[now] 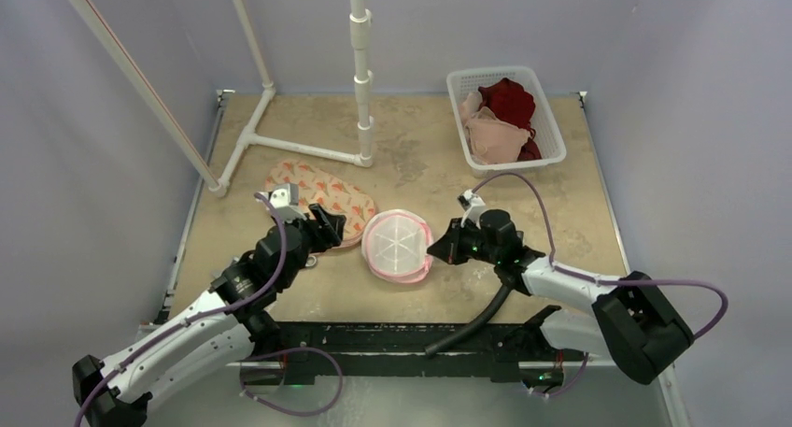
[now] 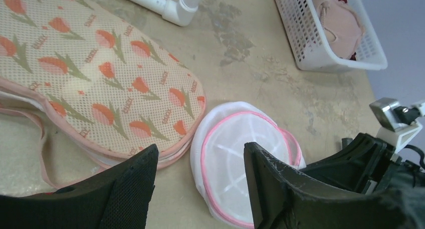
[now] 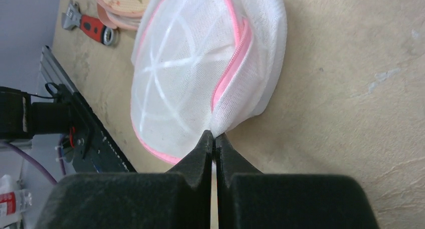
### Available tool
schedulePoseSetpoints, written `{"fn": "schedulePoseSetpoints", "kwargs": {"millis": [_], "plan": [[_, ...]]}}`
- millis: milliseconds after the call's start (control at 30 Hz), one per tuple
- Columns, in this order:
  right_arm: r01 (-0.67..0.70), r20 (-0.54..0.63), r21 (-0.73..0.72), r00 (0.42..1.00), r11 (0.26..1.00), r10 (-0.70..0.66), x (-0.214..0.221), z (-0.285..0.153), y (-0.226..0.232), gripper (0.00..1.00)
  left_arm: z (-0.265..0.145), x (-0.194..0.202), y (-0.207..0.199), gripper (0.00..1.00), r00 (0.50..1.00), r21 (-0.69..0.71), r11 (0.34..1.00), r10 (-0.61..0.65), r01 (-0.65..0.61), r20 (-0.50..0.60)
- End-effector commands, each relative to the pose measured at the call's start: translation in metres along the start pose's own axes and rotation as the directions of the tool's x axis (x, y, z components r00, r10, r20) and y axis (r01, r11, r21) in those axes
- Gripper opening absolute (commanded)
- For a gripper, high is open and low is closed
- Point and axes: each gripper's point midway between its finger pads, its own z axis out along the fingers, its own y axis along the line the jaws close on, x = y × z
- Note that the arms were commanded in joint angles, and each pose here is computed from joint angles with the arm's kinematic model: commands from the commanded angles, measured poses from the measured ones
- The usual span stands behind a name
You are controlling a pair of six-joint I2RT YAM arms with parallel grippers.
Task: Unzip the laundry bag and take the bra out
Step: Close the laundry bag at the center of the board.
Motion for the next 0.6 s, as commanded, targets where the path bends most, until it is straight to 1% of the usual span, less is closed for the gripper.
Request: {"fn": "schedulePoseSetpoints", "kwargs": {"millis": [0, 167, 200, 233, 267, 300, 367, 400, 433, 500, 533, 567], "plan": [[0.039, 0.139, -0.022, 0.99, 0.999, -0.035, -0.031, -0.003, 0.011, 0.0, 0.003, -0.006, -0.024, 0.61, 0.997, 0.092, 0.993, -0.073, 0.072, 0.014], [0.025, 0.129, 0.044, 0.991, 0.999, -0.03, -0.027, -0.003, -0.003, 0.0, 0.005, -0.001, -0.026, 0.61, 0.998, 0.106, 0.992, -0.067, 0.067, -0.002], [0.018, 0.13, 0.061, 0.991, 0.998, -0.026, -0.028, -0.004, -0.005, 0.08, 0.006, 0.002, -0.027, 0.61, 0.998, 0.115, 0.991, -0.065, 0.066, -0.014], [0.012, 0.133, 0.083, 0.991, 0.997, -0.023, -0.029, -0.004, -0.009, 0.31, 0.006, 0.006, -0.028, 0.61, 0.998, 0.119, 0.991, -0.061, 0.064, -0.027], [0.008, 0.153, 0.106, 0.988, 0.994, -0.024, -0.034, -0.006, -0.011, 0.44, 0.006, 0.009, -0.028, 0.61, 0.998, 0.124, 0.99, -0.058, 0.063, -0.039], [0.002, 0.164, 0.113, 0.986, 0.994, -0.021, -0.036, -0.009, -0.01, 0.53, 0.007, 0.012, -0.029, 0.61, 0.997, 0.128, 0.99, -0.055, 0.061, -0.048], [-0.011, 0.2, 0.133, 0.98, 0.991, -0.016, -0.044, -0.019, -0.008, 0.67, 0.007, 0.015, -0.03, 0.61, 0.997, 0.139, 0.989, -0.05, 0.058, -0.06], [-0.01, 0.215, 0.145, 0.976, 0.989, -0.022, -0.05, -0.024, -0.005, 0.73, 0.007, 0.016, -0.031, 0.61, 0.997, 0.143, 0.988, -0.047, 0.056, -0.065], [-0.009, 0.215, 0.172, 0.976, 0.985, -0.028, -0.052, -0.029, -0.007, 0.75, 0.007, 0.017, -0.031, 0.61, 0.997, 0.146, 0.988, -0.045, 0.055, -0.068], [0.013, 0.238, 0.18, 0.97, 0.984, -0.056, -0.064, -0.041, 0.003, 0.76, 0.006, 0.019, -0.034, 0.6, 0.996, 0.159, 0.986, -0.039, 0.051, -0.077], [0.032, 0.248, 0.161, 0.966, 0.986, -0.072, -0.068, -0.045, 0.011, 0.75, 0.006, 0.019, -0.036, 0.6, 0.996, 0.172, 0.984, -0.036, 0.05, -0.08], [0.059, 0.254, 0.121, 0.963, 0.991, -0.089, -0.072, -0.048, 0.022, 0.72, 0.006, 0.02, -0.039, 0.6, 0.996, 0.185, 0.981, -0.035, 0.051, -0.087]]}}
